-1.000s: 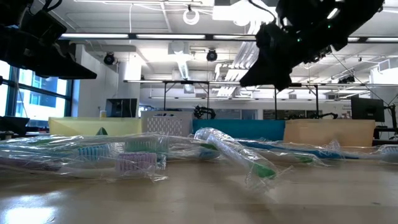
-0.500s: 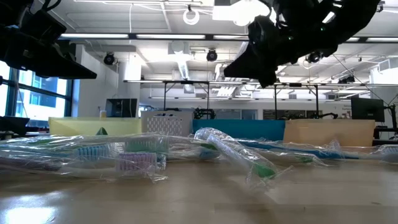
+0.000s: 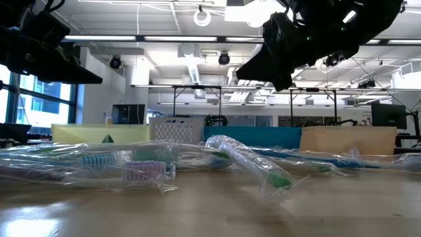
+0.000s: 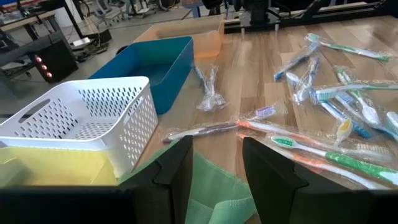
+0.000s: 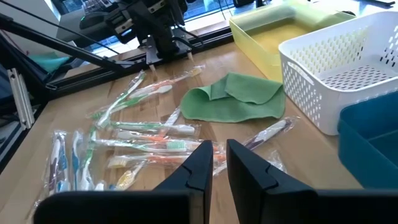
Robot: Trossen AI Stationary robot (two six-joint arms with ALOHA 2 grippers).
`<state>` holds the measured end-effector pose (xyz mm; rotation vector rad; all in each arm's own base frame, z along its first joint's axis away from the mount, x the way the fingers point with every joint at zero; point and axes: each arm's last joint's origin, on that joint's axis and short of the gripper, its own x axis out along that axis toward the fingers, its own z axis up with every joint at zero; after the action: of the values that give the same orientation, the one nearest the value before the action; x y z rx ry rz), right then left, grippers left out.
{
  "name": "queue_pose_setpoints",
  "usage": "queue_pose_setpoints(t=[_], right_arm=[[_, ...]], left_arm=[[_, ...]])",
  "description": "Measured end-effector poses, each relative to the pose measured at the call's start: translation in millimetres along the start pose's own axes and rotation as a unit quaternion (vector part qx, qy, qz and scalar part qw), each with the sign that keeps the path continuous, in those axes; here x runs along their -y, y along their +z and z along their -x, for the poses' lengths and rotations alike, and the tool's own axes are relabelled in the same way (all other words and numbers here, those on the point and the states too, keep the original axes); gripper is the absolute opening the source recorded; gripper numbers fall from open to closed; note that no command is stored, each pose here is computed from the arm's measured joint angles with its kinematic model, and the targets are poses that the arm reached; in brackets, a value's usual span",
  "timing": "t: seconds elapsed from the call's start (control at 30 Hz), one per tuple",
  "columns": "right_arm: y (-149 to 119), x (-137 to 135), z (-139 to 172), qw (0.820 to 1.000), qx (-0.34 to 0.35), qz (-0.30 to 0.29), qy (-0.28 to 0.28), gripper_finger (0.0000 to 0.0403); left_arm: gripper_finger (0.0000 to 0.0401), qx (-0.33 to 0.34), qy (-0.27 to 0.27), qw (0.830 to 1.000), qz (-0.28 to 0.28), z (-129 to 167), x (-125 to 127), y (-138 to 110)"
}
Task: Pick & Place Toothbrushes
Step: Put the violet toothbrush into the orange bin
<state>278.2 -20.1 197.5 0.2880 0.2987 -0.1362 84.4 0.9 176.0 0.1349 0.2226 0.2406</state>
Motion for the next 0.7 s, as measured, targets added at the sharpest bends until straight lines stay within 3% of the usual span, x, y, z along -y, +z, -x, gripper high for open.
queue_pose_setpoints(t=[0.7], right_arm=[[0.4, 0.6, 0.1, 1.0, 0.001, 0.0, -0.002, 0.0038]], left_arm=[[0.0136, -0.003, 0.0, 1.0, -0.001, 0.1, 0.0, -0.4]])
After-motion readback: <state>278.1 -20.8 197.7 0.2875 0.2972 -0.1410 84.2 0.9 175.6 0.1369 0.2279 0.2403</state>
